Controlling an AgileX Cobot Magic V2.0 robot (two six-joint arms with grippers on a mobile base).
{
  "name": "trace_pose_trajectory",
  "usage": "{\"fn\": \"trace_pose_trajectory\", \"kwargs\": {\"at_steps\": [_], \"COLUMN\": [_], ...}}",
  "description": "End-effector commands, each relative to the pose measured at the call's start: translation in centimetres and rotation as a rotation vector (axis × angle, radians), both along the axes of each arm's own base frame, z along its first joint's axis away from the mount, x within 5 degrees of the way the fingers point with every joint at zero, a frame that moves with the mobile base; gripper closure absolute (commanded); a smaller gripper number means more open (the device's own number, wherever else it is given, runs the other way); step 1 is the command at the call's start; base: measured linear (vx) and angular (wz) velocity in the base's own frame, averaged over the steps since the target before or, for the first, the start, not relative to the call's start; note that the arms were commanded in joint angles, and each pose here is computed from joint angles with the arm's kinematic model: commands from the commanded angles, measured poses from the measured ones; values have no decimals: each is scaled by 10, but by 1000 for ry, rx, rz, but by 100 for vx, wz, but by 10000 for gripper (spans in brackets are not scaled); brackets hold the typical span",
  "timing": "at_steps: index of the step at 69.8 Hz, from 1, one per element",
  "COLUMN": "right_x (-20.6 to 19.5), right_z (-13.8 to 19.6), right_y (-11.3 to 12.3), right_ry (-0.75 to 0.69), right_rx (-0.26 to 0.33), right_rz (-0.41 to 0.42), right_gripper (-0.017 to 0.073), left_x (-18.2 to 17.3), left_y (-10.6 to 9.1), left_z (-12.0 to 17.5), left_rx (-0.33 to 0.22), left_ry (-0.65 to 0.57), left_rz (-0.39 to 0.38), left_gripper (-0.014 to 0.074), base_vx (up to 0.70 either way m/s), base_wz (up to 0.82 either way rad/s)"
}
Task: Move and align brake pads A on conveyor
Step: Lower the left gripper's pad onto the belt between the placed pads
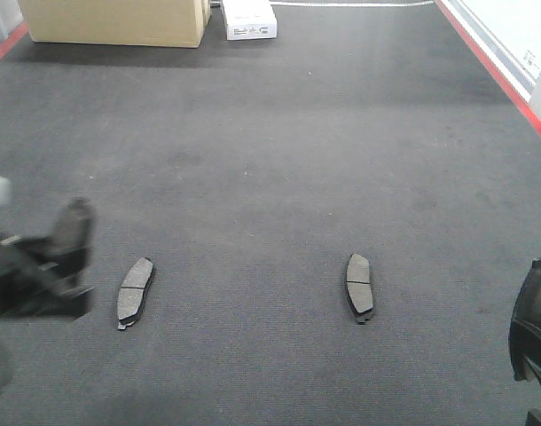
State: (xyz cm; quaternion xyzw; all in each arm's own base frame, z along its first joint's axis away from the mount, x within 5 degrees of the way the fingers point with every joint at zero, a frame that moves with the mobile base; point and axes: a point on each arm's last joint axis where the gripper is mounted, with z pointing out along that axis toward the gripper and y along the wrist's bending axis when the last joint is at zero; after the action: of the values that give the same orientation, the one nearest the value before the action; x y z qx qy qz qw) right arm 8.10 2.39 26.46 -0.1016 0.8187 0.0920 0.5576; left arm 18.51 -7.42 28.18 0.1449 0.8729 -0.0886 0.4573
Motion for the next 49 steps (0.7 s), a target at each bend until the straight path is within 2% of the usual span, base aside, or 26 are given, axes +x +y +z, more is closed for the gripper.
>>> {"fn": "trace_pose_trajectory", "kwargs": {"at_steps": [1,8,15,22,27,33,42,49], "right_x": [3,3,3,3,3,3,3,3], "right_z": [19,19,19,19,19,19,19,19], "right_y": [1,1,1,1,1,1,1,1], "right_ry": [-126,-126,-126,-126,-126,-126,-126,-126], "right_rx": [22,22,22,22,22,22,22,22], "right_rz": [2,2,2,2,2,2,2,2], "right_gripper": [535,535,535,535,535,535,535,535], "left_x": [29,52,74,90,103,117,128,133], "left_y": [-25,-53,-77,-93,-101,-109,-119,-128], "left_z": [16,8,-9,-23,-30,-34,-38,-45], "left_rx": [-15,28,93,143,147,114,-1,-72], "left_ry": [-68,7,132,279,358,398,460,514], "left_rz": [-67,-124,-158,-138,-95,-41,58,84], "left_gripper": [537,537,537,537,535,534,533,529], "base_vx": [0,0,0,0,0,0,0,0], "base_wz": [0,0,0,0,0,0,0,0]}}
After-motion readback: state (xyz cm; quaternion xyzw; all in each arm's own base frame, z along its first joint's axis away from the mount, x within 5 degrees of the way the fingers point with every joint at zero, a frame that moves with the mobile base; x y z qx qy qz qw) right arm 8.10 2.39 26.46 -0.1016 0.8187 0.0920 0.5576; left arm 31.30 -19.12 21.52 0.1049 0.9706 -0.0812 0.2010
